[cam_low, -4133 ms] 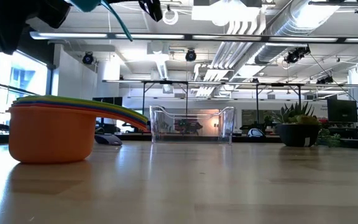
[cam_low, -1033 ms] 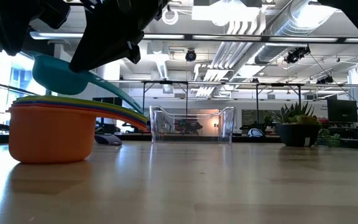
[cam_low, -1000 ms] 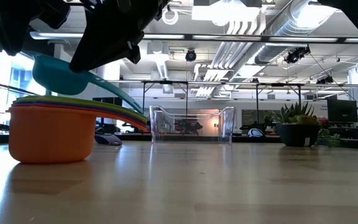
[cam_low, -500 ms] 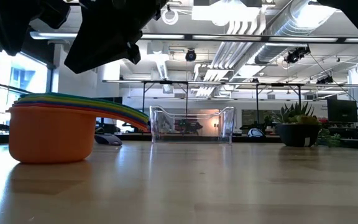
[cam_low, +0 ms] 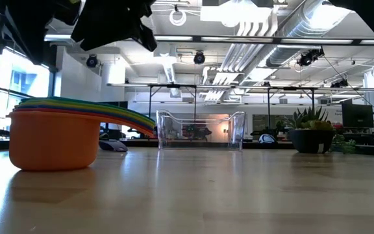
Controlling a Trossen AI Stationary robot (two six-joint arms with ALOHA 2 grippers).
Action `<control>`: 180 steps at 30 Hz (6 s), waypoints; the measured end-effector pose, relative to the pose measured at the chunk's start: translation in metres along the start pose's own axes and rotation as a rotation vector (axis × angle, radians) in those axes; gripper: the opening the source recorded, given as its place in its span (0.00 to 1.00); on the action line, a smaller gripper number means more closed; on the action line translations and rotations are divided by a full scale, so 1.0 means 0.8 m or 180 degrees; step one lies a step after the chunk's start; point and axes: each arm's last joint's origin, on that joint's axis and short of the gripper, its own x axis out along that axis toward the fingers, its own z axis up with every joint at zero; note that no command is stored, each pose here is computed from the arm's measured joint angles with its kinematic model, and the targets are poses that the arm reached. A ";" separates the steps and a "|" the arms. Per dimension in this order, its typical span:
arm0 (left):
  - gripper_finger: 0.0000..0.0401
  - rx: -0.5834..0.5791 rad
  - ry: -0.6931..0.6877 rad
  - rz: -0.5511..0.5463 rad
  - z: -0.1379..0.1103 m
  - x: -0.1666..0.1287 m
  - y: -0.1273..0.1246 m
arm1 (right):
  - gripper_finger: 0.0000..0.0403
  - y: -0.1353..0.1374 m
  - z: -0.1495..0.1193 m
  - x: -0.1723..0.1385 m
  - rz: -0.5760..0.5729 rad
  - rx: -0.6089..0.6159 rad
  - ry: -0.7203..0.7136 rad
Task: Nest measuring cups in basket
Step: Stack the dark blue measuring cup on top of the light blue measuring cup
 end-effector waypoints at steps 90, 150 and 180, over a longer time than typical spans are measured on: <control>0.10 -0.1601 0.0313 0.0731 0.207 0.195 0.199 | 0.18 -0.174 0.062 -0.147 -0.1117 -0.0159 0.0039; 0.02 -0.0779 0.0139 -0.0346 -0.067 0.055 -0.009 | 0.18 -0.102 0.044 -0.135 -0.0905 0.0792 0.0060; 0.05 -0.0683 0.0127 -0.0262 -0.154 0.124 -0.087 | 0.18 0.041 -0.005 -0.131 -0.0770 0.0995 0.0021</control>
